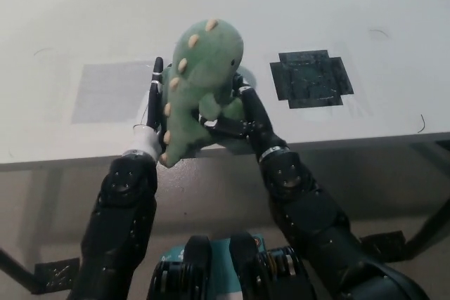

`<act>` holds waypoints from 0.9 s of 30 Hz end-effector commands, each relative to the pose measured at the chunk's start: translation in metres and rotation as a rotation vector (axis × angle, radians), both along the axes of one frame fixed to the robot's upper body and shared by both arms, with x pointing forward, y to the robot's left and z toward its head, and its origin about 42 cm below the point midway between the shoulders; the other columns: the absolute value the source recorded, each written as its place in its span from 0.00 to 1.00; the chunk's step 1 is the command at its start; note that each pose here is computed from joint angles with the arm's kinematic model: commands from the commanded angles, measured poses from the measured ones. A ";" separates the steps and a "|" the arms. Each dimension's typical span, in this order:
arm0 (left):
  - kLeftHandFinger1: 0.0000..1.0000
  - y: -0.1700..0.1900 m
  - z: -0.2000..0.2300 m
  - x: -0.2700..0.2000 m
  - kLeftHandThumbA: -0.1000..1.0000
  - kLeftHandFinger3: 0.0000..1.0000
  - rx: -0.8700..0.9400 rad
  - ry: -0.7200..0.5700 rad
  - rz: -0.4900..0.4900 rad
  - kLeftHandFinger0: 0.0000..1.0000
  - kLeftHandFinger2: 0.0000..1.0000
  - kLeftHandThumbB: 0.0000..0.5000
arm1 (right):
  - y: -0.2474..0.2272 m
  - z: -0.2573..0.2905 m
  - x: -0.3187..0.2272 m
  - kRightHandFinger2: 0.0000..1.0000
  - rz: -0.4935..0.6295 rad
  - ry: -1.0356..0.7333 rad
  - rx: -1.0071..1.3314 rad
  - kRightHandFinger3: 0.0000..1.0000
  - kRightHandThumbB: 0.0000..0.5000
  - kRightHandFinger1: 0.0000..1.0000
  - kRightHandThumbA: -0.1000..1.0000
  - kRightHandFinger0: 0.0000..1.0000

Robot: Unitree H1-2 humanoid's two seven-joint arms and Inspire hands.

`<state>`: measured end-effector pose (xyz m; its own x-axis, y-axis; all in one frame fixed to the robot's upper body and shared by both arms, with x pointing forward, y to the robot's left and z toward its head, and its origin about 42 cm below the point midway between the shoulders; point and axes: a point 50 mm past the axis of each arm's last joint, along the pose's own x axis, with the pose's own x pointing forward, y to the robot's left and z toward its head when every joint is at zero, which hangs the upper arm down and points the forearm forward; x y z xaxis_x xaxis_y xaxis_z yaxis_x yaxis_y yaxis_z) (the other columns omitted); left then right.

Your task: Use both hands to pick up a dinasour on the right side and move it to the left side

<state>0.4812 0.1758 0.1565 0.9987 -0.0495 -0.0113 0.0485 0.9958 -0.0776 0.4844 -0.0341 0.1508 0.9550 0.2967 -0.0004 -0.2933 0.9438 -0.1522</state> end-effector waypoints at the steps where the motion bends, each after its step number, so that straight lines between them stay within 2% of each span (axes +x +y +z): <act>1: 1.00 -0.003 -0.014 -0.015 1.00 1.00 -0.017 0.056 -0.039 1.00 1.00 0.66 | 0.055 0.017 -0.011 1.00 0.165 -0.017 -0.066 1.00 0.00 1.00 1.00 1.00; 2: 1.00 -0.001 -0.016 -0.017 1.00 1.00 -0.016 0.065 -0.028 1.00 1.00 0.69 | 0.057 0.017 -0.012 1.00 0.170 -0.019 -0.071 1.00 0.00 1.00 1.00 1.00; 7: 1.00 0.014 -0.016 -0.029 1.00 1.00 -0.018 0.035 0.006 1.00 1.00 0.62 | 0.072 0.019 -0.017 1.00 0.205 -0.011 -0.084 1.00 0.00 1.00 1.00 1.00; 8: 1.00 0.024 -0.016 -0.032 1.00 1.00 -0.023 0.015 0.011 1.00 1.00 0.63 | 0.080 0.020 -0.020 1.00 0.216 -0.012 -0.083 1.00 0.02 1.00 1.00 1.00; 12: 1.00 0.034 -0.015 -0.038 1.00 1.00 -0.046 0.000 0.011 1.00 1.00 0.62 | 0.089 0.023 -0.024 1.00 0.243 -0.035 -0.093 1.00 0.00 1.00 1.00 1.00; 19: 1.00 0.045 -0.011 -0.044 1.00 1.00 -0.065 -0.030 0.017 1.00 1.00 0.50 | 0.099 0.027 -0.027 1.00 0.268 -0.028 -0.092 1.00 0.06 1.00 1.00 1.00; 23: 1.00 0.056 -0.009 -0.043 1.00 1.00 -0.077 -0.032 0.031 1.00 1.00 0.48 | 0.109 0.031 -0.028 1.00 0.281 -0.031 -0.095 1.00 0.08 1.00 1.00 1.00; 24: 1.00 0.058 -0.008 -0.042 1.00 1.00 -0.080 -0.034 0.030 1.00 1.00 0.47 | 0.112 0.033 -0.028 1.00 0.283 -0.036 -0.104 1.00 0.03 1.00 1.00 1.00; 27: 1.00 0.058 -0.006 -0.040 1.00 1.00 -0.085 -0.049 0.023 1.00 1.00 0.45 | 0.112 0.034 -0.027 1.00 0.284 -0.045 -0.120 1.00 0.01 1.00 1.00 1.00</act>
<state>0.4397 0.2412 0.1485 0.9985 0.0378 0.0402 -0.0322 0.9908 -0.1315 0.4698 0.0274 0.1601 0.9002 0.4347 -0.0263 -0.4290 0.8749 -0.2247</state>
